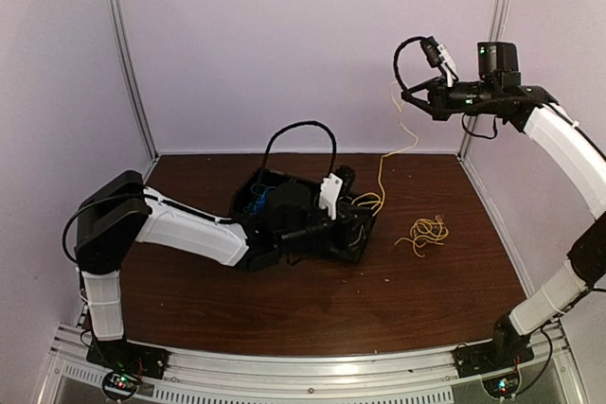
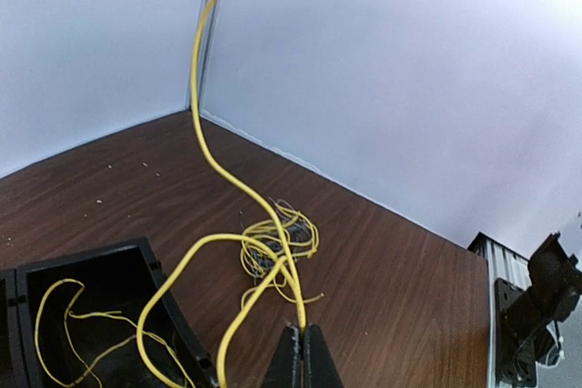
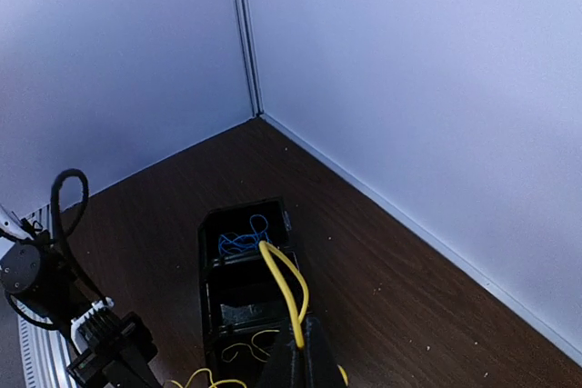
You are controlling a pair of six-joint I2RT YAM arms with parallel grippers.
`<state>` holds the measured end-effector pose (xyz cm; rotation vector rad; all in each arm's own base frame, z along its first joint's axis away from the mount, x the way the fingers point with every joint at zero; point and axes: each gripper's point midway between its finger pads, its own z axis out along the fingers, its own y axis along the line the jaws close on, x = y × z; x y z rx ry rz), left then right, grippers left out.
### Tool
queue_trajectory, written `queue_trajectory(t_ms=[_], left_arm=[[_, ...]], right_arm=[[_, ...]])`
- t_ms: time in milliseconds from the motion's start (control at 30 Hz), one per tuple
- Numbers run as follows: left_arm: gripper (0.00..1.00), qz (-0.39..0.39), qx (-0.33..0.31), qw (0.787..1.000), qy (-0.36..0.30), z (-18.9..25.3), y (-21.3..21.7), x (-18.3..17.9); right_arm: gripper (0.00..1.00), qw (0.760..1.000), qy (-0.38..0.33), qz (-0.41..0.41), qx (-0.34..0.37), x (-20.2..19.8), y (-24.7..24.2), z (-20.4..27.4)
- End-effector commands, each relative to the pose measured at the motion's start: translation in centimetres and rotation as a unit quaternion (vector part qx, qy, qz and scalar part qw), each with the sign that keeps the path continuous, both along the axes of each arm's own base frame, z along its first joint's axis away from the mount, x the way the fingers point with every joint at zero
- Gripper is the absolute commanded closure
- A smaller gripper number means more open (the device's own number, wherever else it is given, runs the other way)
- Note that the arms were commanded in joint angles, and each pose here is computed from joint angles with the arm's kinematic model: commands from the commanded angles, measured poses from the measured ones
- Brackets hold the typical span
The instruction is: Untangle the cables
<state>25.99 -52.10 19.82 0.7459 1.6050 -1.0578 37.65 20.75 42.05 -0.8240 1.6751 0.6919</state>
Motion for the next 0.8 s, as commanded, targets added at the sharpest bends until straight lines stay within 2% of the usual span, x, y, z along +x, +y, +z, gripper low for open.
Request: queue_trajectory(t_ms=[0, 233, 433, 600, 700, 767], left_arm=[[1.0, 0.048, -0.032, 0.996, 0.064, 1.4, 1.4, 4.5], [1.0, 0.027, -0.085, 0.987, 0.13, 0.1, 0.9, 6.6], [1.0, 0.037, -0.064, 0.98, 0.185, -3.6, -1.1, 8.1], [1.0, 0.091, -0.046, 0.969, 0.226, -5.8, -0.3, 9.2], [1.0, 0.097, -0.036, 0.965, 0.241, -6.8, -0.4, 9.3], [0.96, 0.097, -0.031, 0.963, 0.249, -7.4, -0.6, 9.3]], right_arm=[[1.0, 0.999, 0.036, 0.022, -0.016, 1.5, 1.7, -4.4], [1.0, 0.989, 0.12, 0.064, -0.065, 2.6, 4.9, -12.8], [1.0, 0.979, 0.162, 0.083, -0.096, 1.9, 6.7, -17.1], [1.0, 0.967, 0.196, 0.1, -0.131, 0.5, 7.3, -21.2], [1.0, 0.963, 0.209, 0.097, -0.141, 0.3, 7.1, -22.9], [1.0, 0.96, 0.217, 0.094, -0.147, 0.3, 7.0, -24.0]])
